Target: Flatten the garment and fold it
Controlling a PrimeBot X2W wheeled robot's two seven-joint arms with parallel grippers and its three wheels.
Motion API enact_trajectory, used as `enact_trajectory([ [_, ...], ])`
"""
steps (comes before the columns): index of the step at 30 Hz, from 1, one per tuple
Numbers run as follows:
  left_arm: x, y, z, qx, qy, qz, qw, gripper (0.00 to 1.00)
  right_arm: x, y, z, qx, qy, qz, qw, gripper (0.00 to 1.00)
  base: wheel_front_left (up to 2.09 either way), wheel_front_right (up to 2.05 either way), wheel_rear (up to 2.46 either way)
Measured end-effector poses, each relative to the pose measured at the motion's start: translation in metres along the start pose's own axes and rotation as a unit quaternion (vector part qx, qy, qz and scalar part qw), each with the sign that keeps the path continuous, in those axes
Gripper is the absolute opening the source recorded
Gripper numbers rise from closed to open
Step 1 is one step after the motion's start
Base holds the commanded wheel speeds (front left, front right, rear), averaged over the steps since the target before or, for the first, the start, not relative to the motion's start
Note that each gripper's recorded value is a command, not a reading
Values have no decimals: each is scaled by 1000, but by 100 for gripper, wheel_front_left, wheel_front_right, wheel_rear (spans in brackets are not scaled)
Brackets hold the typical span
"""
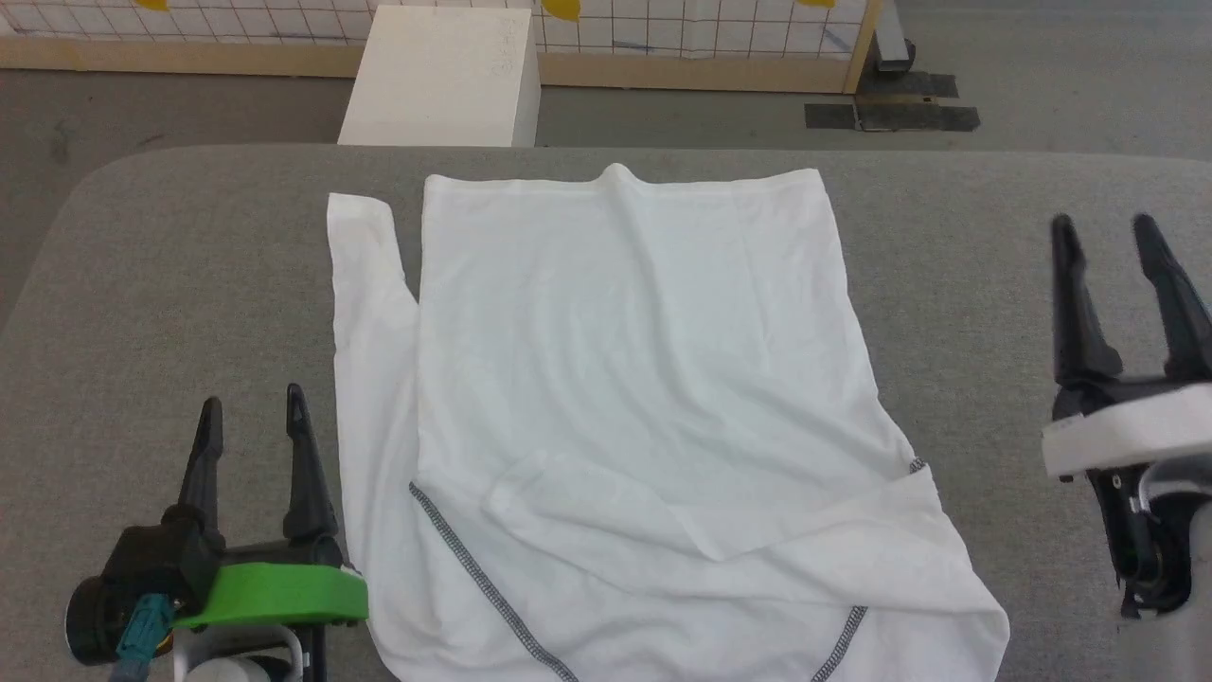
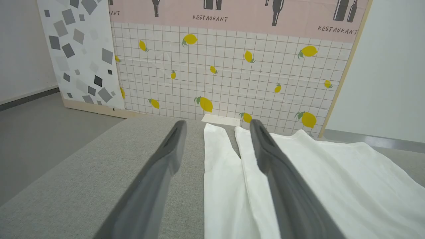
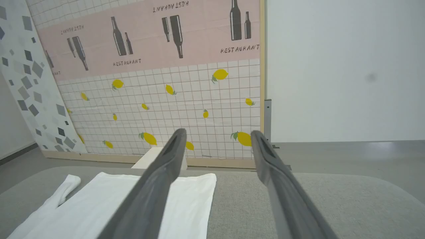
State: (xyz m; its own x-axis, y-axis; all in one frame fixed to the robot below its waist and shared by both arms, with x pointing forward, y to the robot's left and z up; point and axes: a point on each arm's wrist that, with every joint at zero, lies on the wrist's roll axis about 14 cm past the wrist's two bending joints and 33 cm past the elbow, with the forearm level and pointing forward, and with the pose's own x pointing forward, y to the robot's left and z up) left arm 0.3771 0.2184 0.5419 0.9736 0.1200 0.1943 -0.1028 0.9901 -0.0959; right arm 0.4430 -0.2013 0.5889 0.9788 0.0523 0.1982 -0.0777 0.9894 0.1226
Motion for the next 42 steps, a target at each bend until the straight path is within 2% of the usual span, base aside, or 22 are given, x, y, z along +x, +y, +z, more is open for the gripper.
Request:
enact_trajectory([
  [4,-1,-2,-4,-1,7,-2,1000,100,-26,-20,-15,2,-5,-45,999,100,0,0,0],
  [12,17,-13,-17,-7,21,-26,999,100,-55,-30,-45,5,27,-72,997,100,0,0,0],
  [18,80,-16,-16,6,43,-63,997,100,-48,-31,-56,14,37,-73,997,100,0,0,0],
  [21,121,-14,-18,20,78,-77,994,100,-37,-27,-60,18,38,-67,997,100,0,0,0],
  [24,162,3,-22,48,127,-70,988,100,-22,-26,-62,18,34,-61,997,100,0,0,0],
  [28,208,11,-22,45,174,-64,982,100,-5,-28,-70,15,33,-60,998,100,0,0,0],
  [32,222,9,-69,41,287,-68,955,100,5,-32,-86,14,42,-63,997,100,0,0,0],
  [35,215,8,-115,23,377,-69,923,100,9,-36,-102,16,55,-68,996,100,0,0,0],
  [39,208,24,-161,29,456,-45,888,100,12,-42,-119,13,62,-74,995,100,0,0,0],
  [42,194,30,-196,34,517,-27,855,100,9,-52,-134,9,77,-87,993,100,0,0,0],
])
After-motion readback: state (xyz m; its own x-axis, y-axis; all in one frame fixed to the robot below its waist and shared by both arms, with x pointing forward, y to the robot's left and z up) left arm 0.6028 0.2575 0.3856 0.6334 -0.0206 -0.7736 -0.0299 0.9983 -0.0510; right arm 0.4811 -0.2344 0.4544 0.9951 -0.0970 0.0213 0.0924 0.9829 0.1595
